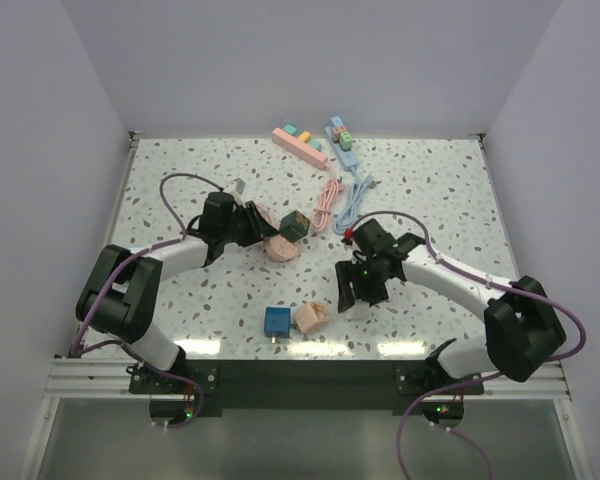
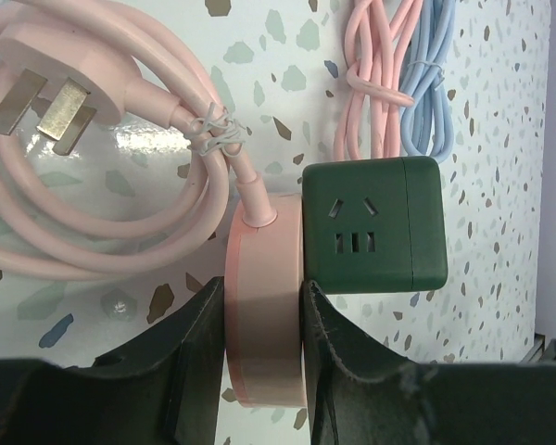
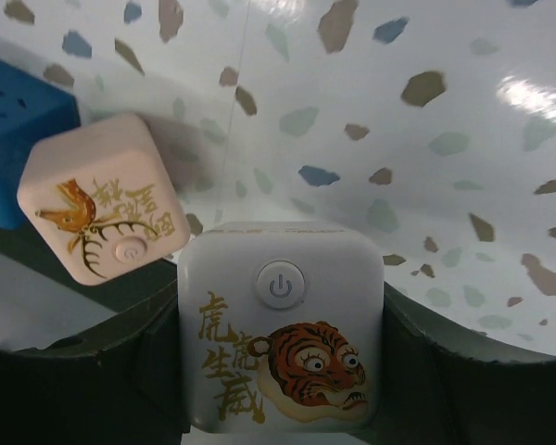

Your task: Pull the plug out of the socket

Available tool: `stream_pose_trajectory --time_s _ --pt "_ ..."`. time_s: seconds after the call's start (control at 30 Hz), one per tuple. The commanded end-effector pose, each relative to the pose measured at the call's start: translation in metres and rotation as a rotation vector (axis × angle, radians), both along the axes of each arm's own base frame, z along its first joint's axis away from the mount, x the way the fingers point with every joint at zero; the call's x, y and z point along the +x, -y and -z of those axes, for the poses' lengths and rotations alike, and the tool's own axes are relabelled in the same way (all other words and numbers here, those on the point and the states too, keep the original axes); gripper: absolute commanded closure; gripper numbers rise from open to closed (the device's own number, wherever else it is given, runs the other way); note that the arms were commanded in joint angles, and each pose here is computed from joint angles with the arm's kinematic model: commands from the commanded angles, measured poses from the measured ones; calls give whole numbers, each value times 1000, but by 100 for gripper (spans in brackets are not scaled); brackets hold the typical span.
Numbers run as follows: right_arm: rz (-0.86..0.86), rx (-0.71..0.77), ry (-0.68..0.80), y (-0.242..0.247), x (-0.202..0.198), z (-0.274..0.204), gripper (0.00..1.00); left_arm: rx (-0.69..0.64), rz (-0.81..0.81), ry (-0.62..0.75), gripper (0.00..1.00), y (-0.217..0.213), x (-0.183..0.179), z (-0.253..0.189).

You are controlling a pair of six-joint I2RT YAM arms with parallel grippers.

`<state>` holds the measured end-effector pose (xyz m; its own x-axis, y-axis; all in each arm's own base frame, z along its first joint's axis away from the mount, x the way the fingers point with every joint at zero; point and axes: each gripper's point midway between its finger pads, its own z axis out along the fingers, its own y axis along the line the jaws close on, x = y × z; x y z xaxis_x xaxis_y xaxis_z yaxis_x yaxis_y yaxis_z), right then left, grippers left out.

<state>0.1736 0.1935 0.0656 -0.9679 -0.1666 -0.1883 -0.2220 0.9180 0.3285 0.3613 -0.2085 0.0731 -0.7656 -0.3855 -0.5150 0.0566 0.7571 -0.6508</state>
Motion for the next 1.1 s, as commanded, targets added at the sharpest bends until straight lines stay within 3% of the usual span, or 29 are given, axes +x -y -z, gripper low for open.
stream_pose_trajectory --time_s 0.0,0.03,0.13,0.17,0.23,0.27,0.37,0.53,0.73,0.83,0.97,1.07 --pt "-139 84 -151 -16 -42 0 95 49 70 24 100 2 -2 0" --pt "-146 70 -178 -14 -48 7 81 52 72 23 100 2 -3 1" --pt "-157 49 -209 -16 -53 18 73 58 74 18 100 1 -4 3" --pt "-158 48 -200 -18 -50 21 64 59 76 17 100 1 -4 3" --pt "-165 50 -191 -22 -47 22 59 60 83 12 100 2 -5 5" --pt "-168 46 -193 -23 -46 25 51 61 84 12 100 2 -5 5" --pt "-173 60 -161 -28 -38 15 40 62 88 17 100 2 -5 3" --pt "-205 54 -90 -30 -24 -17 2 73 110 23 100 3 -4 2" --pt "-159 72 85 -33 16 -65 1 81 123 18 100 3 -6 6" --pt "-65 114 231 -41 61 -86 1 77 128 18 100 4 -7 7" --pt "86 186 305 -64 109 -96 1 67 127 22 100 5 -7 3" --pt "230 318 328 -92 141 -103 1 53 101 41 100 4 -5 -6"
